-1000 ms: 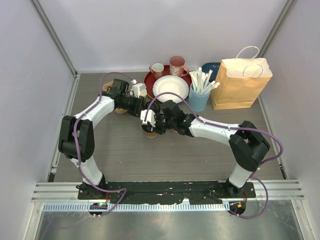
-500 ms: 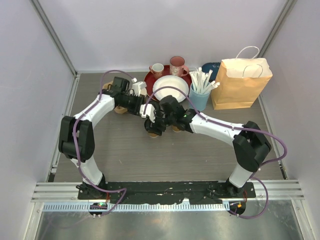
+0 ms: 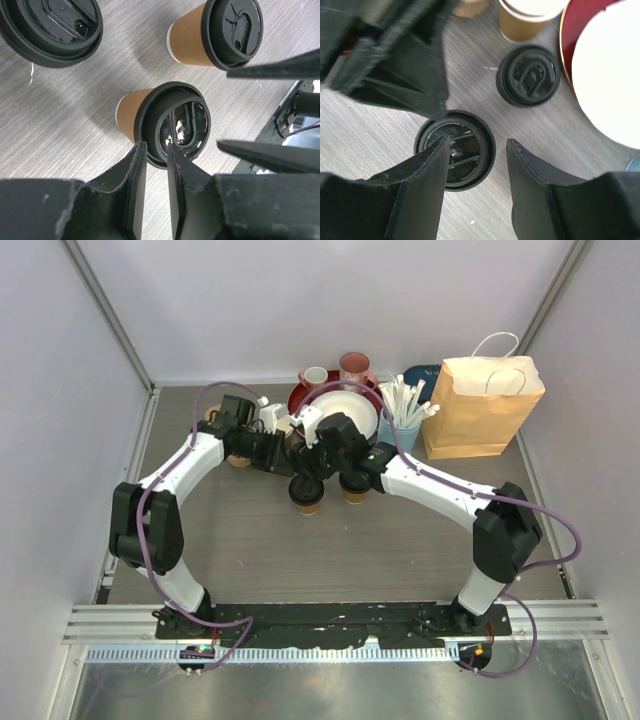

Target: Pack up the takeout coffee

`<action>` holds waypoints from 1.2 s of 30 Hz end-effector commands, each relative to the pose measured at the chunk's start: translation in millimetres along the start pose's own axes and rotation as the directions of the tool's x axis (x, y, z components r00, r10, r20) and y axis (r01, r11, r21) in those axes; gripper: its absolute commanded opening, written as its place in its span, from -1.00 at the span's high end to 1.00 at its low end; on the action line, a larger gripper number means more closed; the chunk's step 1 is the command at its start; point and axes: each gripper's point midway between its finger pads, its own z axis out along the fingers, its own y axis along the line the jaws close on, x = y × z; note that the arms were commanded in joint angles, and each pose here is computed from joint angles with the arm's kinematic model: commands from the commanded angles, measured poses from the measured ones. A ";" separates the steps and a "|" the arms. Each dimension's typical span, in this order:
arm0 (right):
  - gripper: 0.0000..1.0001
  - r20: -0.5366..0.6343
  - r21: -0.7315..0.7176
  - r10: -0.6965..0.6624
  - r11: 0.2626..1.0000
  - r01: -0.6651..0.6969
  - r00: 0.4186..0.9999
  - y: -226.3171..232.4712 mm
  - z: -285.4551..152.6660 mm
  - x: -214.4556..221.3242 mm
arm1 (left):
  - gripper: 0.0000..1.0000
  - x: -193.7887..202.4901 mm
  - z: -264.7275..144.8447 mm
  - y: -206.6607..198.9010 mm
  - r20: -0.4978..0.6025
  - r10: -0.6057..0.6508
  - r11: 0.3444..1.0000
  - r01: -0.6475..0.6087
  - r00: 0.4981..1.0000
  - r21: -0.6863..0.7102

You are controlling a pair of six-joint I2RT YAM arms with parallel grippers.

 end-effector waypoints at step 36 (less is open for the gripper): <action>0.98 -0.170 0.135 0.155 0.982 -0.133 0.973 -12.5 11.4 101.7 | 0.69 66.0 48.8 43.3 -0.179 -0.115 0.991 0.100 0.977 -0.090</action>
